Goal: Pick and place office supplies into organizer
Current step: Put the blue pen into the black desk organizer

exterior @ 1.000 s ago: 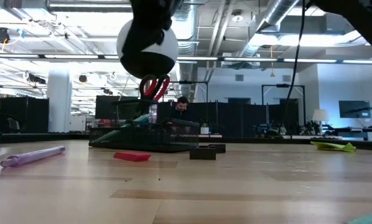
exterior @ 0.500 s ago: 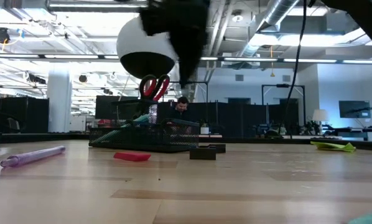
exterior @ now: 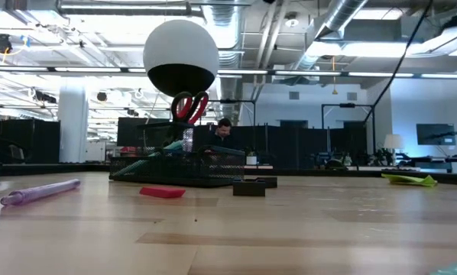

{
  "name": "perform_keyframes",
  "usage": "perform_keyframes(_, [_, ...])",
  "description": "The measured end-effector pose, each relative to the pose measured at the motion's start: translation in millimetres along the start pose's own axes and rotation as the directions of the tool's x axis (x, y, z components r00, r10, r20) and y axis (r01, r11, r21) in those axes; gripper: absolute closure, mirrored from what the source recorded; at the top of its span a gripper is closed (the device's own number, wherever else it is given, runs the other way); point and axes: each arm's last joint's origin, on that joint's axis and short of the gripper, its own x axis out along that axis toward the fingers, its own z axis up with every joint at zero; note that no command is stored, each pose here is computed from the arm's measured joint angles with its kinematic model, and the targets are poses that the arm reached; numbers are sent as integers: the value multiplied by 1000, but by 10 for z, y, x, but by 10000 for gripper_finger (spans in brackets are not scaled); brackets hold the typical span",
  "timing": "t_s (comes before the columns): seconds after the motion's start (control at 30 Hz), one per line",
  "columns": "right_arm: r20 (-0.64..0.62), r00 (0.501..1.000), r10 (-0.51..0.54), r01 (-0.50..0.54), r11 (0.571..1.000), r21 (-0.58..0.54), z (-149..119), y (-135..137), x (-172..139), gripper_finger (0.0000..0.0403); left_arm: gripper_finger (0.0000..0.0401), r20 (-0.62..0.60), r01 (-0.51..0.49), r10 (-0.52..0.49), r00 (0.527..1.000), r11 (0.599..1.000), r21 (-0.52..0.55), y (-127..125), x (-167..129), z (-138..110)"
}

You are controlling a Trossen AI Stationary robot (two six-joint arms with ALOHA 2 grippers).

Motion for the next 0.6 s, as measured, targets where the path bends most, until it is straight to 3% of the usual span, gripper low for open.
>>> perform_keyframes(0.13, [21, 998, 52, -50, 996, -70, -514, 403, 408, 340, 248, -23, 40, -42, 999, 998, -55, -12, -1, -7])
perform_keyframes(0.37, [98, 994, 43, -52, 995, 88, -1328, 403, 1143, 340, 248, -48, 80, -86, 995, 989, -123, -23, -3, -14])
perform_keyframes(0.47, [234, 965, 115, -164, 965, 204, -1389, 385, 1360, 340, 248, -60, 99, -108, 992, 985, -141, -33, -3, -18])
perform_keyframes(0.6, [369, 895, 250, -354, 902, 248, -1346, 400, 1615, 340, 248, -71, 100, -112, 991, 983, -157, -55, 18, -19])
